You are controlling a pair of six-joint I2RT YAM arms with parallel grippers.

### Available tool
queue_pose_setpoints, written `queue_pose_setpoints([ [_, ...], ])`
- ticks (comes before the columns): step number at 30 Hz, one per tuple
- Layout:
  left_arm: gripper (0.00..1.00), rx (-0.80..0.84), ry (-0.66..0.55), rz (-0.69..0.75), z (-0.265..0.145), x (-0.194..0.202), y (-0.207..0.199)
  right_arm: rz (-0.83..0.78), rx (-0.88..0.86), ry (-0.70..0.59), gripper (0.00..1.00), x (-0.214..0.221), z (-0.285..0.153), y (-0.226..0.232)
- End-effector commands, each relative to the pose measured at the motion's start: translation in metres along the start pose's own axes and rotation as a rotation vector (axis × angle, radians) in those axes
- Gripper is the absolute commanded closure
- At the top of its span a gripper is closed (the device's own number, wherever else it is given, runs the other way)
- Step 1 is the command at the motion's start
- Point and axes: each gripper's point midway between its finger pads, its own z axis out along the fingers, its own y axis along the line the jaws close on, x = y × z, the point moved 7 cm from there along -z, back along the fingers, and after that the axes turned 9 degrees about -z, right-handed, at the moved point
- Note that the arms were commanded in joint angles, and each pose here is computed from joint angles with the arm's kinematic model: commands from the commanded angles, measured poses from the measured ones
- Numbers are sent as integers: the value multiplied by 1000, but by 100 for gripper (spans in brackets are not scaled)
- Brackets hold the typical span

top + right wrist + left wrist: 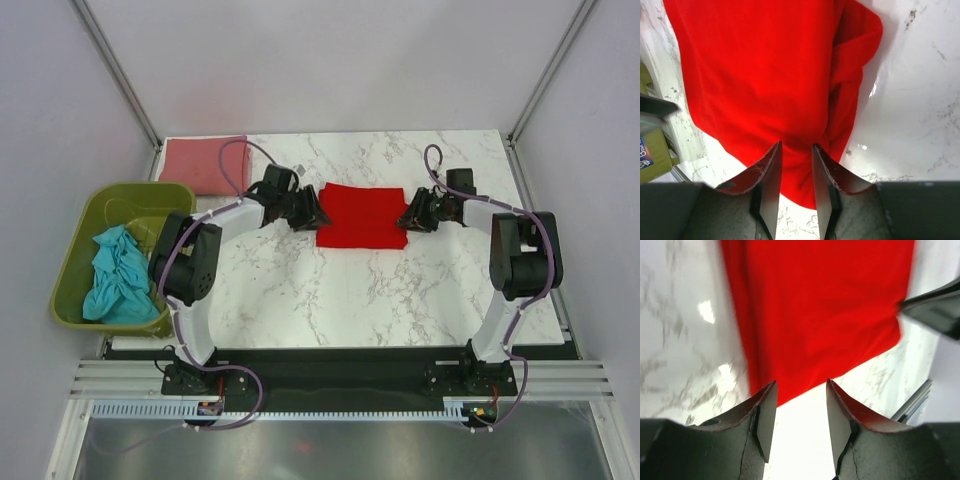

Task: Fold and stack the t-shirts
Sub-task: Fold the tshirt

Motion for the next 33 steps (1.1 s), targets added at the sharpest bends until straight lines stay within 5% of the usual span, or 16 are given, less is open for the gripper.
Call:
queue_pose_setpoints([
  [1, 49, -42, -8, 51, -9, 20, 4, -91, -3, -102, 61, -29, -19, 18],
  [6, 49, -20, 25, 109, -3, 40, -13, -109, 21, -170, 41, -51, -31, 26],
  [13, 50, 51, 79, 213, 19, 72, -51, -119, 102, -159, 37, -65, -17, 10],
  [18, 51, 54, 4, 283, 28, 78, -82, -108, 167, -136, 37, -68, -4, -7],
  [29, 57, -326, -69, 172, 8, 76, 14, -30, 207, -92, 42, -17, -10, -14],
  [33, 60, -323, -136, 131, -26, 67, 18, 62, 206, -136, 50, 5, -16, -2],
])
